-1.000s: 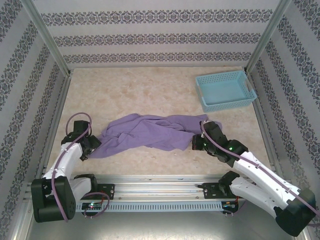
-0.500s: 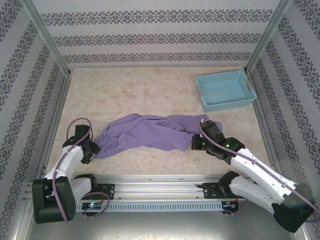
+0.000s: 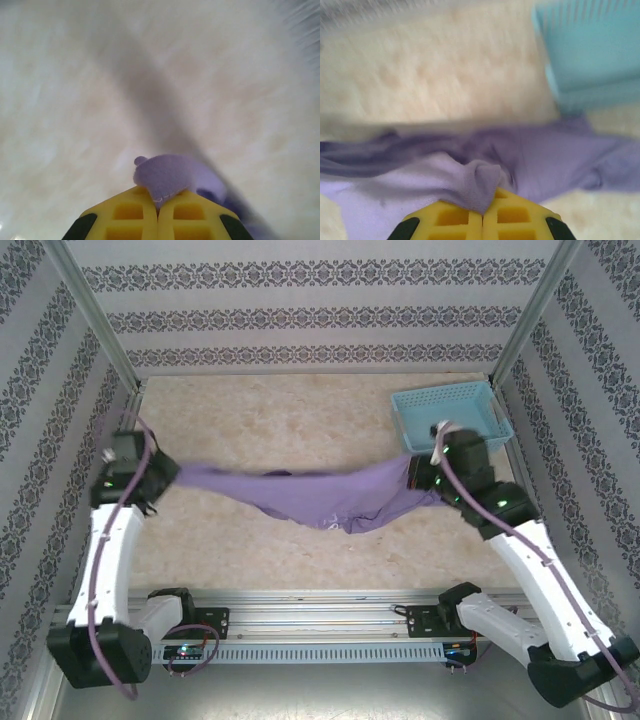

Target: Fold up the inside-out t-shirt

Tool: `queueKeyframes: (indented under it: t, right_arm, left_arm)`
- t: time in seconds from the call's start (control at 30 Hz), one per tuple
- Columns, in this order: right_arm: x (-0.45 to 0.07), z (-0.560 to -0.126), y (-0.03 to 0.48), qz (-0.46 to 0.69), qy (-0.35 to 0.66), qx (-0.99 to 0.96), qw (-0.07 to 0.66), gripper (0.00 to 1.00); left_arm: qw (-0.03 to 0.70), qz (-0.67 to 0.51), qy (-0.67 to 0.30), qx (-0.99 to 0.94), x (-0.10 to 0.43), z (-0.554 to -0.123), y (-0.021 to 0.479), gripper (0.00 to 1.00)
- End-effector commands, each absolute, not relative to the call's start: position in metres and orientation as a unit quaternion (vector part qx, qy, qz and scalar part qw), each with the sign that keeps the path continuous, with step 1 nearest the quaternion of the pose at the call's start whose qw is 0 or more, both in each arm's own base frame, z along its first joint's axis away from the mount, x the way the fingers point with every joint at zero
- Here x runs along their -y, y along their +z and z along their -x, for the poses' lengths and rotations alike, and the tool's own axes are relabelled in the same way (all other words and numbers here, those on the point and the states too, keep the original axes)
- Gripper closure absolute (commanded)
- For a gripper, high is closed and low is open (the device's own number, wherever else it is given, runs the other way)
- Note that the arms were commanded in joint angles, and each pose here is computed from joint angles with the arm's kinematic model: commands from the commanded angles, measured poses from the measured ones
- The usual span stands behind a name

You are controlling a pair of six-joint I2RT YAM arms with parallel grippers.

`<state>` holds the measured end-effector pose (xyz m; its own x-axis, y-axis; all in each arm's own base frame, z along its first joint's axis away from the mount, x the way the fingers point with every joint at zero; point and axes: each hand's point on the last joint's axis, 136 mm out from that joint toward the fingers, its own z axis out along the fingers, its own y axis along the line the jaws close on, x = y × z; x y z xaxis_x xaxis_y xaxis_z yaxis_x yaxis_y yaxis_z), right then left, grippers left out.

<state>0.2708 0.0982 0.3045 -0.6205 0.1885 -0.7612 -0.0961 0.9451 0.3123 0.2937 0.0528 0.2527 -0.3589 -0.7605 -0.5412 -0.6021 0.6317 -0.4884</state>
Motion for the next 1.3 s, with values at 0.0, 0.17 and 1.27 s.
queueKeyframes:
  t: [0.0, 0.17, 1.27]
  right_arm:
    - [-0.085, -0.256, 0.398, 0.013, 0.157, -0.84, 0.519, 1.0]
    - [-0.106, -0.244, 0.427, 0.037, 0.23, -0.818, 0.526, 1.0]
    - [-0.13, -0.315, 0.098, 0.04, 0.052, -0.98, 0.187, 0.58]
  left_arm:
    - [0.498, 0.401, -0.068, -0.766, -0.068, -0.256, 0.364, 1.0]
    - [0.565, 0.412, -0.042, -0.714, -0.082, -0.228, 0.403, 1.0]
    - [0.204, 0.374, -0.063, -0.902, -0.041, -0.292, 0.086, 1.0]
